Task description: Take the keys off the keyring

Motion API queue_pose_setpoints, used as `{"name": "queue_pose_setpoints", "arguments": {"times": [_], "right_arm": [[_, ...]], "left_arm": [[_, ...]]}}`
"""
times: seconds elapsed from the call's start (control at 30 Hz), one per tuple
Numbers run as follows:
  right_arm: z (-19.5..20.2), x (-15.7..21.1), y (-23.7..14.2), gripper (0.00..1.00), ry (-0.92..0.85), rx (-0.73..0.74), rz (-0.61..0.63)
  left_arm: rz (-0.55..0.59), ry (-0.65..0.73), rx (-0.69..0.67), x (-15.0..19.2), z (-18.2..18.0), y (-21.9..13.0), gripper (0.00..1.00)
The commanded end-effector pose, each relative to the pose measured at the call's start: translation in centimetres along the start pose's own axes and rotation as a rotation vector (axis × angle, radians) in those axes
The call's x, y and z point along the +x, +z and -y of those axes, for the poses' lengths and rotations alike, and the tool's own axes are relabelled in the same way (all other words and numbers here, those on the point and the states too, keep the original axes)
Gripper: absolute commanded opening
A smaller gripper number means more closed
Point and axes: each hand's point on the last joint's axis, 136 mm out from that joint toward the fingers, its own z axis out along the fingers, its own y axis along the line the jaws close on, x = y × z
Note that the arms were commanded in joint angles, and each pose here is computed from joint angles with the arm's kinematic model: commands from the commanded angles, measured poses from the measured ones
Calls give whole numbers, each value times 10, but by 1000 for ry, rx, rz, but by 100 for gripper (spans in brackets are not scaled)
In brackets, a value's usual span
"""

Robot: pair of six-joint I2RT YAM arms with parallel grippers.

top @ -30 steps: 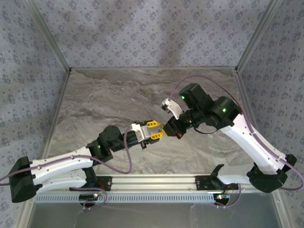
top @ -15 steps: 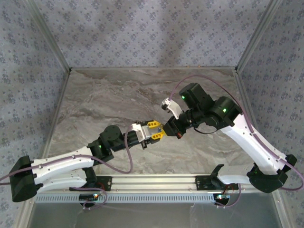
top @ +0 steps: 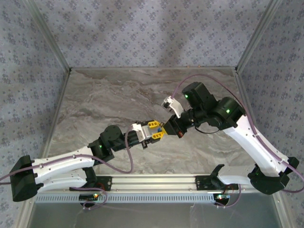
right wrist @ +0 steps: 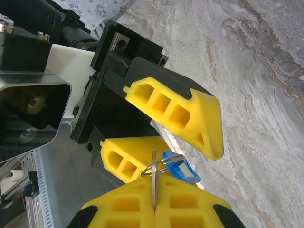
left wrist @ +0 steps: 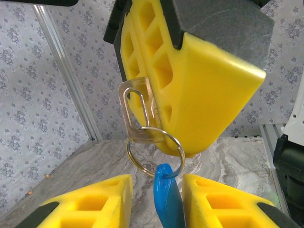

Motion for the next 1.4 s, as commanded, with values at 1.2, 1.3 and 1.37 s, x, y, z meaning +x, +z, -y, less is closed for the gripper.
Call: {"name": "queue_pose_setpoints", "arguments": {"times": [1.2, 1.3, 1.37], "right_arm": [[-5, 2, -2, 0, 14, -43, 17], [-4, 0, -5, 0, 9, -34, 34], [-4, -2, -7, 0, 6, -33, 48]], "left_arm": [[112, 46, 4, -35, 0, -7, 13], [108, 50, 7, -35, 1, -9, 6], [106, 52, 10, -36, 2, -10, 0]]}}
